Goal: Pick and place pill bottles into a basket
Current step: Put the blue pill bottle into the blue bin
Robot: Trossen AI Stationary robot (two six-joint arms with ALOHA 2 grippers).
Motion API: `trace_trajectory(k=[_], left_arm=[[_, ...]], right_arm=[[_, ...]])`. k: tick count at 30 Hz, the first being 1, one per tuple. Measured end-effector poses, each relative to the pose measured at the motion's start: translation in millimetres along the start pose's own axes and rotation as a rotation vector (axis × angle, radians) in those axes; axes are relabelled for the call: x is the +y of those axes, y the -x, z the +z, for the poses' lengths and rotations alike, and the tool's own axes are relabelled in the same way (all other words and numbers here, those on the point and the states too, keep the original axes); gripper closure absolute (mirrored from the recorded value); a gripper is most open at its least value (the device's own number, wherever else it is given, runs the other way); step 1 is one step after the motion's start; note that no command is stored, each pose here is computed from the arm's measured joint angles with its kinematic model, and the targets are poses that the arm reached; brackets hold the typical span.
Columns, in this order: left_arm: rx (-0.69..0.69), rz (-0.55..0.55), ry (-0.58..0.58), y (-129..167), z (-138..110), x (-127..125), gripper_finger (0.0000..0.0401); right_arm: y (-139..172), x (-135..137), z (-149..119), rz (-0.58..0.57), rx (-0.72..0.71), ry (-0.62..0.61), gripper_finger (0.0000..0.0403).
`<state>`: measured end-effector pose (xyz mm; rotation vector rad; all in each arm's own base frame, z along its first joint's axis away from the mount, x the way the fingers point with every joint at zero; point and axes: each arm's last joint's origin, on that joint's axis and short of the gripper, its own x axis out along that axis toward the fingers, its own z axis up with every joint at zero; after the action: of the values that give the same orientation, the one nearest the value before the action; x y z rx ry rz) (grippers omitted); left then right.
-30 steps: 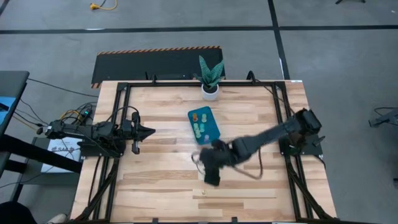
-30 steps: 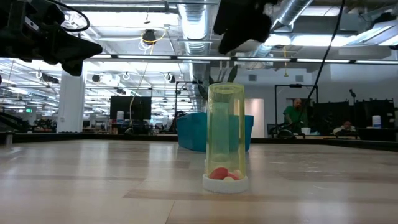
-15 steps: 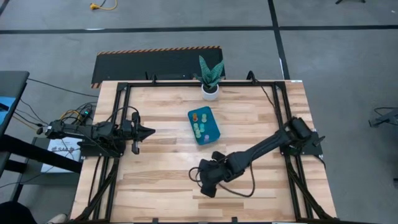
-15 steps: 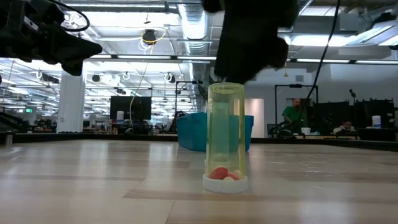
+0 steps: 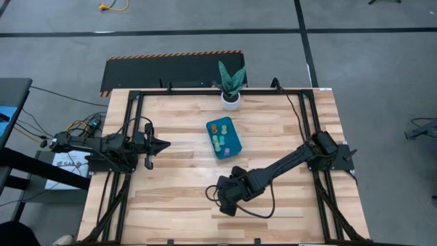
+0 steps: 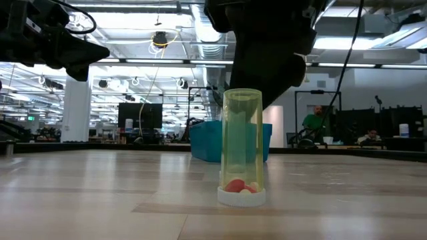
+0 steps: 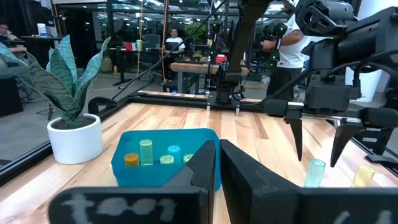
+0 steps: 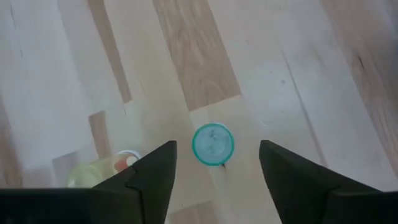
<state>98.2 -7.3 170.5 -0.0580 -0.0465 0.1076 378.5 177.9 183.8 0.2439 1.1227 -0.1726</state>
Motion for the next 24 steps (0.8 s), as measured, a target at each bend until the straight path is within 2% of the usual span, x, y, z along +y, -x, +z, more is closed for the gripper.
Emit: trace_trajectory(k=[7, 24], left_arm=[[0.0, 0.0, 0.0, 0.0, -0.1, 0.0, 0.0392], [0.001, 0.0, 0.0, 0.0, -0.1, 0.0, 0.0392]], right_arm=[[-1.0, -3.6, 4.6, 0.003, -0.012, 0.018, 0.0178], [-3.3, -11.7, 12.0, 0.053, 0.022, 0.008, 0.0225]])
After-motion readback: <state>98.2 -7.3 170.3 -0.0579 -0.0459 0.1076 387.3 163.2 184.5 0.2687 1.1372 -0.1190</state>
